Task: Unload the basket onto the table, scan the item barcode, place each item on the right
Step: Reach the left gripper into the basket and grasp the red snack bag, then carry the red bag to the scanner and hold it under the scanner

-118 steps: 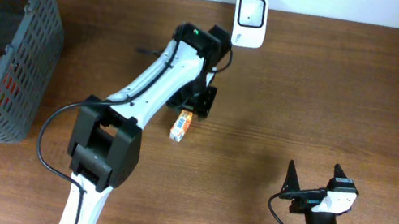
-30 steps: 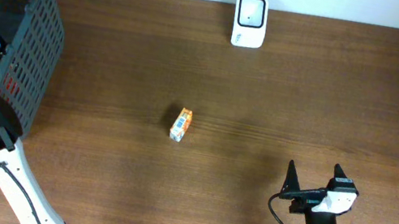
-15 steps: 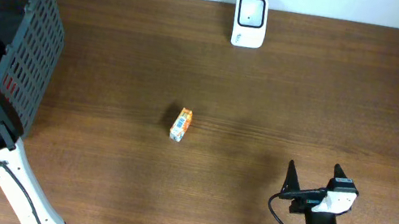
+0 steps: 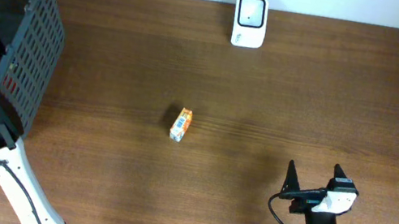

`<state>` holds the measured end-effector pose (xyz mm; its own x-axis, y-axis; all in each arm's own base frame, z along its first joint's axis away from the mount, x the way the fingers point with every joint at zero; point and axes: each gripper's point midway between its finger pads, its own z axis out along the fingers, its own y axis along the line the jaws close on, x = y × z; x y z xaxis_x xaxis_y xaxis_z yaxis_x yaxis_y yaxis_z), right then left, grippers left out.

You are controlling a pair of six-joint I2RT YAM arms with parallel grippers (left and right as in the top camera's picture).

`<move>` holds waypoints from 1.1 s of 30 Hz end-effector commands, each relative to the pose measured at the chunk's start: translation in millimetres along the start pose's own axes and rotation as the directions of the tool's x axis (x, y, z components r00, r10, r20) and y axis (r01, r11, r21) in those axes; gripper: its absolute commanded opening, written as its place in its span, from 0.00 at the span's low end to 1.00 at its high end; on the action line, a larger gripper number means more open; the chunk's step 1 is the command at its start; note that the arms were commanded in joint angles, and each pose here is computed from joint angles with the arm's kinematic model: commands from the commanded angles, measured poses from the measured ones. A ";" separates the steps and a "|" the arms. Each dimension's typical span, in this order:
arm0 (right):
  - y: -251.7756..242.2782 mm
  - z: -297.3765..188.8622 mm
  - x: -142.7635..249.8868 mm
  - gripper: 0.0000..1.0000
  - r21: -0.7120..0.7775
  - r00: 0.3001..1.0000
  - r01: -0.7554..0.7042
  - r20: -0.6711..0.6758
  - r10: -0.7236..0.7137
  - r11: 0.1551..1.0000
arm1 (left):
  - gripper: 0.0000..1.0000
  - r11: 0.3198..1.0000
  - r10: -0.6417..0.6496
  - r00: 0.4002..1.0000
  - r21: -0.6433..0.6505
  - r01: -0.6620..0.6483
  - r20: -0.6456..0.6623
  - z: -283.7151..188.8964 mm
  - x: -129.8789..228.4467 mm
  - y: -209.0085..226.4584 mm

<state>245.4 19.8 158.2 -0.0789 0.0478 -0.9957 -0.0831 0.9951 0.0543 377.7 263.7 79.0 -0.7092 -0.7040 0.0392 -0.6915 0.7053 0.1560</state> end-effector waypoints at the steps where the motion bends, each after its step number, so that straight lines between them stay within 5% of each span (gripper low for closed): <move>1: -3.8 0.1 2.8 0.98 0.019 1.000 -0.004 -0.005 0.004 1.000 | 0.00 0.997 -0.030 0.990 0.069 0.020 0.137 -55.2 -15.6 0.0; 9: -3.8 0.1 2.8 0.98 0.019 1.000 -0.004 -0.005 0.004 1.000 | 0.00 0.888 -0.094 0.891 0.442 -0.127 0.444 -200.9 -12.0 -37.3; 19: -3.8 0.1 2.8 0.98 0.019 1.000 -0.004 -0.005 0.004 1.000 | 0.00 0.803 -0.209 0.712 0.533 -0.266 0.670 -335.8 46.0 -31.6; 25: -3.8 0.1 2.8 0.98 0.019 1.000 -0.004 -0.005 0.004 1.000 | 0.00 0.671 -0.071 0.722 0.568 -0.476 0.689 -365.9 111.0 -101.5; 33: -3.8 0.1 2.8 0.98 0.019 1.000 -0.004 -0.005 0.004 1.000 | 0.00 0.573 0.225 0.723 0.512 -0.641 0.653 -336.2 180.5 -223.3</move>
<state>245.4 19.9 158.2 -0.0788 0.0470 -0.9958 -0.0836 0.9951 0.0536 438.1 5.0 407.2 -0.6797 -0.3805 -0.6271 -0.0868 0.8906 -0.4463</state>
